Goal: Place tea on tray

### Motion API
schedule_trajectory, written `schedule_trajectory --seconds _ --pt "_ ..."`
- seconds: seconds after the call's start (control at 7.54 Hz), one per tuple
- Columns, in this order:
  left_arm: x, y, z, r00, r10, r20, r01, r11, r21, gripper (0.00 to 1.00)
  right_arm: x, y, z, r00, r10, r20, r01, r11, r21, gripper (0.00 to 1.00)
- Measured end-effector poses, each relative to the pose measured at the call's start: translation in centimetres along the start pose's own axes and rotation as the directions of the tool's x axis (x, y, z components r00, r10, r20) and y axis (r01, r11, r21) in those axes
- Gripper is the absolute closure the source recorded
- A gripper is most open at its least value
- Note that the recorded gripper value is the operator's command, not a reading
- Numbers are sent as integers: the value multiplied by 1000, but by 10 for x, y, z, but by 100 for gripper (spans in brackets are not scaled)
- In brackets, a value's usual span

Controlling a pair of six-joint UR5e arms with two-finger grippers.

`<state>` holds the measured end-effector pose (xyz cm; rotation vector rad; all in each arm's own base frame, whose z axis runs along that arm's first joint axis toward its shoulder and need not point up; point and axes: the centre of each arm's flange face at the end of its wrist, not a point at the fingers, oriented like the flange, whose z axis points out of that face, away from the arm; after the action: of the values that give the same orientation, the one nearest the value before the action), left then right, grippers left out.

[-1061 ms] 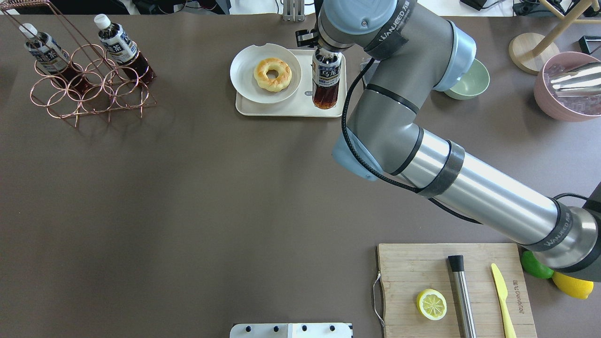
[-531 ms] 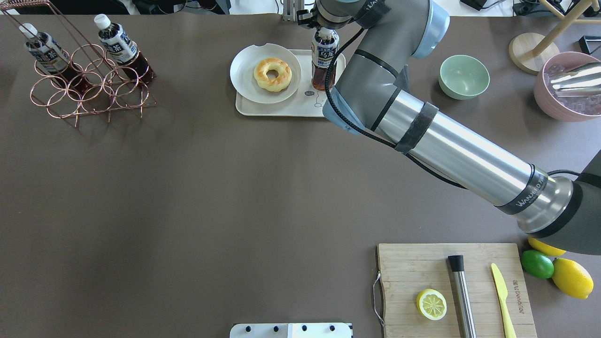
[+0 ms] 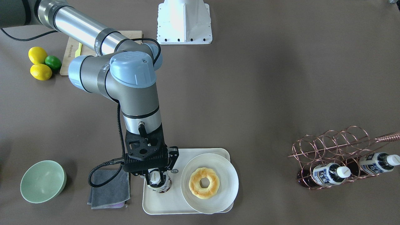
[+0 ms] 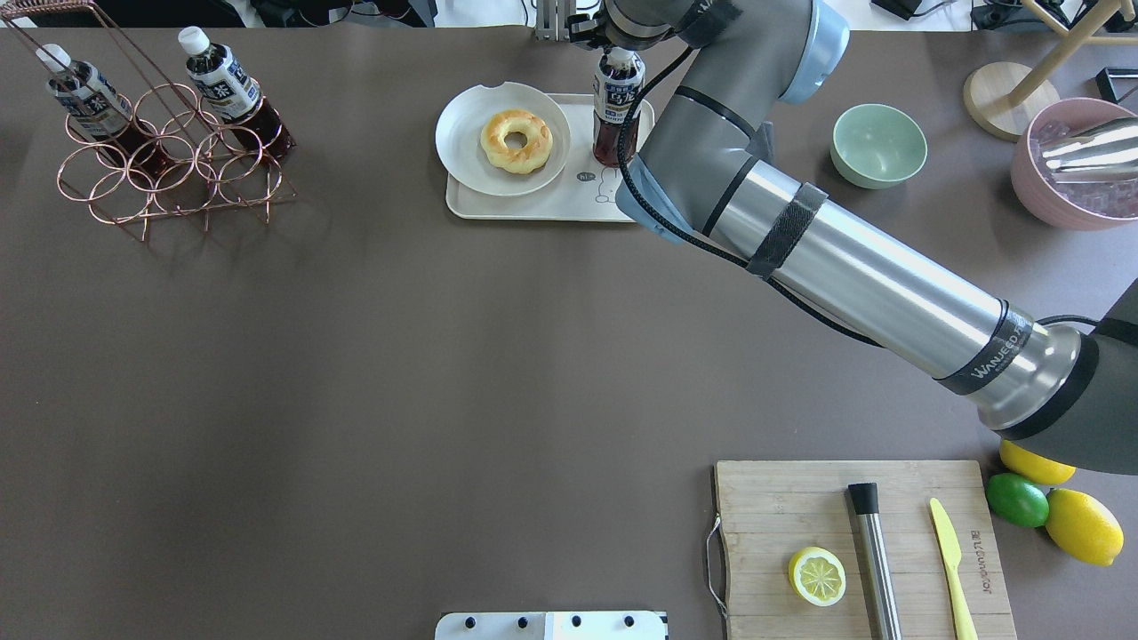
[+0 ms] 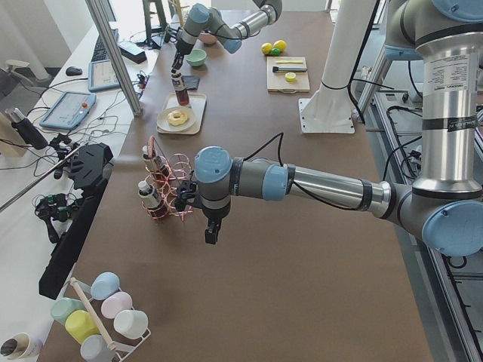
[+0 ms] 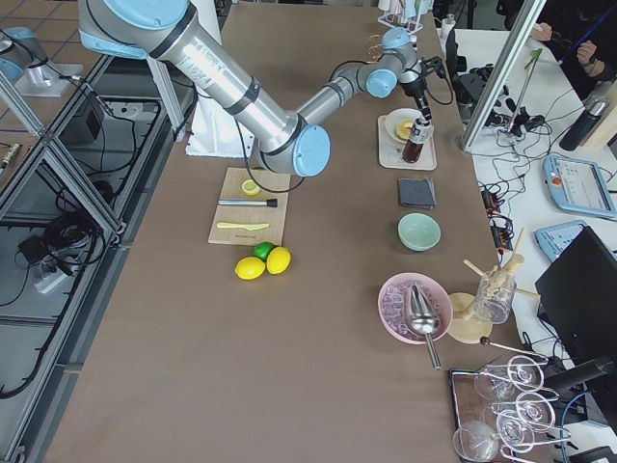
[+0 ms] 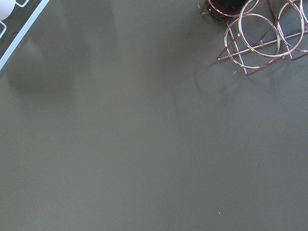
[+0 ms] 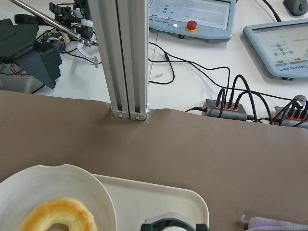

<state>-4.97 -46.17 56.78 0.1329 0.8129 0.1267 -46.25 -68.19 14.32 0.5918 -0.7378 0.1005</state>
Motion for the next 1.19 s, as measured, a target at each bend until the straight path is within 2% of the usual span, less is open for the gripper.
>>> schedule_trajectory --seconds 0.13,0.8,0.93,1.06,1.19 --pt "1 -2 -1 1000 0 0 0 1000 2 1 1 0 1 1000 0 0 0 1000 0 2" --pt "-1 -2 1 1000 -3 0 3 1000 2 1 11 -10 -2 999 19 28 -20 1000 12 0" --pt "-1 -2 1 1000 -4 0 4 1000 1 1 25 -27 -13 998 40 58 -39 999 -11 0" --pt "-1 -2 1 1000 -5 -1 5 1000 0 1 47 -48 -29 993 72 93 -66 996 -65 0" --pt "-2 0 1 1000 -8 -1 8 1000 -1 1 74 -66 -49 988 111 103 -98 987 -129 0"
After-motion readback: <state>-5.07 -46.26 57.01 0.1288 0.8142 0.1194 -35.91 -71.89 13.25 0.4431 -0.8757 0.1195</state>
